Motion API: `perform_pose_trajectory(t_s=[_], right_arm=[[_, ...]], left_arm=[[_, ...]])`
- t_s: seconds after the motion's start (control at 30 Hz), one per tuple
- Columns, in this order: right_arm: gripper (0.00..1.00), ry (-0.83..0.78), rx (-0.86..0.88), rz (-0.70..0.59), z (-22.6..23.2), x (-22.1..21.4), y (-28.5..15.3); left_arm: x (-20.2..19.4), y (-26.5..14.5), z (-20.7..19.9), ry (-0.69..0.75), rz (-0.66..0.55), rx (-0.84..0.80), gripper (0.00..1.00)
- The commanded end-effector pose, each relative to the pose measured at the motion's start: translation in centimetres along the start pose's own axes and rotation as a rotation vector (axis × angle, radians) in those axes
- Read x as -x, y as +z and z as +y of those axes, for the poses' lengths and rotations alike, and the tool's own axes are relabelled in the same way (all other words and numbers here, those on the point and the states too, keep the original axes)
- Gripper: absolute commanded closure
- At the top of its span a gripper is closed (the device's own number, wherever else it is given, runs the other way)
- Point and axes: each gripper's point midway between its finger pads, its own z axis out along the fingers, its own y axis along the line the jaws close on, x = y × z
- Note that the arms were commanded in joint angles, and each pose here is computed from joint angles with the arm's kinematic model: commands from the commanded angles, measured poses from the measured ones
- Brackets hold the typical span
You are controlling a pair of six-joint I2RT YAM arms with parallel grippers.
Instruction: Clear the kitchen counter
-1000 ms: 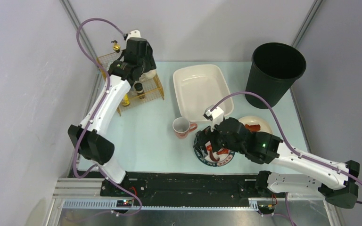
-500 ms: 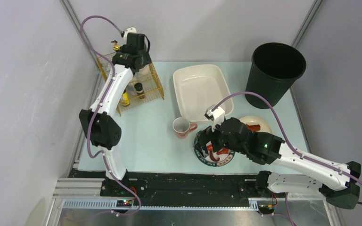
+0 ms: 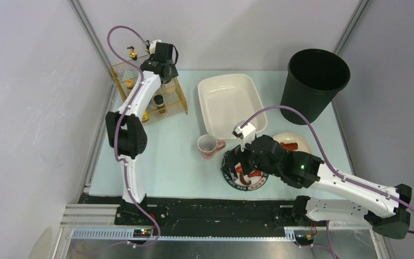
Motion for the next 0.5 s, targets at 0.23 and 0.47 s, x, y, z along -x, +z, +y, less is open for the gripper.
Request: perform_pose_trajectory(t_s=[0.23,0.47], right_arm=[[0.00,-0.008,0.034,-0.017,0.7,0.1,0.6],[0.00,-0.017,0.027,-0.012,0.6,0.0,0.7]], left_arm=[[-0.5,2.8,-0.3,-0.057,-0.015,0.045,1.00],[-2.6,4.5,0.0,-0.040,0.021,0.079,0.93]])
